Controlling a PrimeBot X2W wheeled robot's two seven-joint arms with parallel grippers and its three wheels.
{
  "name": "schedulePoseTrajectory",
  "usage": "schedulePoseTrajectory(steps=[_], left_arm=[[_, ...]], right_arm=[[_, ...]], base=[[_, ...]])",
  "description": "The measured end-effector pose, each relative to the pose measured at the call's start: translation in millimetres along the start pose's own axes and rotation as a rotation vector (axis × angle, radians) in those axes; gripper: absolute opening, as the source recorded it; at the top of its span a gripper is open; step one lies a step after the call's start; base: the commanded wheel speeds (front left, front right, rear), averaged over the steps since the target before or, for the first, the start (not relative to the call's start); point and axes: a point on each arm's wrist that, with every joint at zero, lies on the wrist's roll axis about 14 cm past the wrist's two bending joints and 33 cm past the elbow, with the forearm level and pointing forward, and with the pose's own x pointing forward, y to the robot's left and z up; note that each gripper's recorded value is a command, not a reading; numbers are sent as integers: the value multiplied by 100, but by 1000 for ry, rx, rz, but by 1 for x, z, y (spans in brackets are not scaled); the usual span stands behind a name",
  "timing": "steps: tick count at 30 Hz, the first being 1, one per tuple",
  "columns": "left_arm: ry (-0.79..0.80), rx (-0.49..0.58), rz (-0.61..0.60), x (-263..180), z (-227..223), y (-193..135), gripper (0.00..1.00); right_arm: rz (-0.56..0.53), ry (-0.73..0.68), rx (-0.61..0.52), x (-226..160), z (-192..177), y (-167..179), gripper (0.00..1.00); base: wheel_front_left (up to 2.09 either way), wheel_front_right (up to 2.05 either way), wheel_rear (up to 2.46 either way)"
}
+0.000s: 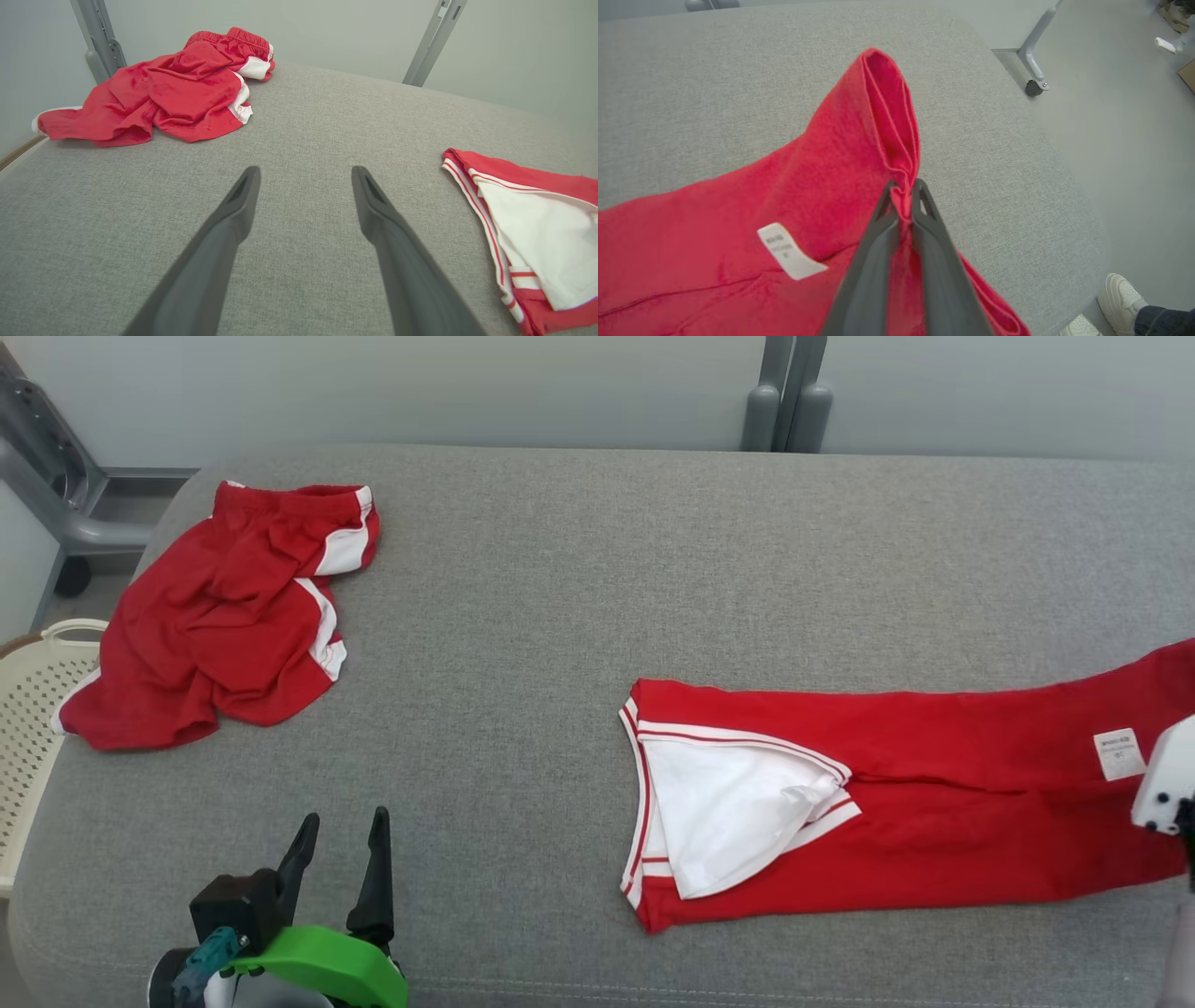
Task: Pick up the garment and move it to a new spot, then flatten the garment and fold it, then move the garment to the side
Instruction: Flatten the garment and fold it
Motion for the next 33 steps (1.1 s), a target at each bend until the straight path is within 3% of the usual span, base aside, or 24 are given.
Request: schedulePoseTrajectory(steps=[7,16,33], left_arm=[[-3,-6,-3,-5,0,-1,100],[-11,-11,-4,-10,2,-1,100],[-4,-16,39,-21,-2,13,100]], right_arm=[[244,50,-98,-22,-13,78,0],[510,60,-132,-53,-17,157,0],[836,76,-288,-94,-31,269,0]], base=[[0,0,0],[0,0,0],[0,0,0]])
